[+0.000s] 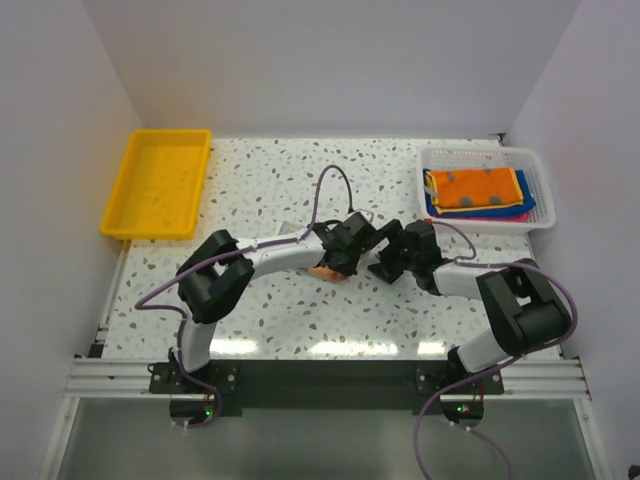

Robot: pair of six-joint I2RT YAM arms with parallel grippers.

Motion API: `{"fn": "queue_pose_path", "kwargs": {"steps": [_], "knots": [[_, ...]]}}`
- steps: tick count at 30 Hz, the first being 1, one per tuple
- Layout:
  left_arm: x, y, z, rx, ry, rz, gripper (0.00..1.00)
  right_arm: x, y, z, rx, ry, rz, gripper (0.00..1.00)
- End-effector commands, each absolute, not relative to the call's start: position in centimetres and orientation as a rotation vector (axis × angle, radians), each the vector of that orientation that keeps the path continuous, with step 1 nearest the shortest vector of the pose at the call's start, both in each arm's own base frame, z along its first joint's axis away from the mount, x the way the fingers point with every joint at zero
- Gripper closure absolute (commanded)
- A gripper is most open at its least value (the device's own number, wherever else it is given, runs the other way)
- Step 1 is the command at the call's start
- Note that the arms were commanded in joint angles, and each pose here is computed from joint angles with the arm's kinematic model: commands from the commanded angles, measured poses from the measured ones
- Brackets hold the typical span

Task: Fold and stack the towels
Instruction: Neatly place the folded towel into the bin

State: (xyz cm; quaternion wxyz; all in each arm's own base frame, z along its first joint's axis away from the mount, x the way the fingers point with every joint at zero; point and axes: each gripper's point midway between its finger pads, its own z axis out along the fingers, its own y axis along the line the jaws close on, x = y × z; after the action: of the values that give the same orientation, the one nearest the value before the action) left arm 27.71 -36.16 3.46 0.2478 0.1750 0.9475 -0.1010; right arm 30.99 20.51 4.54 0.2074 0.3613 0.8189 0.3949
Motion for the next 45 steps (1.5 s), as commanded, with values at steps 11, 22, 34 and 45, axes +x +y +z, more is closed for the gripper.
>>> {"fn": "queue_pose_path", "kwargs": {"steps": [11, 22, 34, 45], "knots": [[29.6, -40.0, 8.6, 0.409, 2.468, -0.478, 0.80, 31.6, 23.6, 3.5, 0.956, 2.330, 1.065, 0.26], [28.9, -39.8, 9.4, 0.400, 2.467, -0.520, 0.36, 32.4, 23.7, 4.2, 0.918, 2.332, 1.033, 0.88], [29.8, -31.6, 16.0, 0.281, 2.386, -0.516, 0.05, 33.2, 22.1, 6.7, 0.628, 2.443, 0.795, 1.00], [33.1, -10.6, 17.0, 0.030, 2.314, -0.131, 0.00, 38.2, 16.8, 15.4, 0.107, 2.555, 0.328, 1.00]]}}
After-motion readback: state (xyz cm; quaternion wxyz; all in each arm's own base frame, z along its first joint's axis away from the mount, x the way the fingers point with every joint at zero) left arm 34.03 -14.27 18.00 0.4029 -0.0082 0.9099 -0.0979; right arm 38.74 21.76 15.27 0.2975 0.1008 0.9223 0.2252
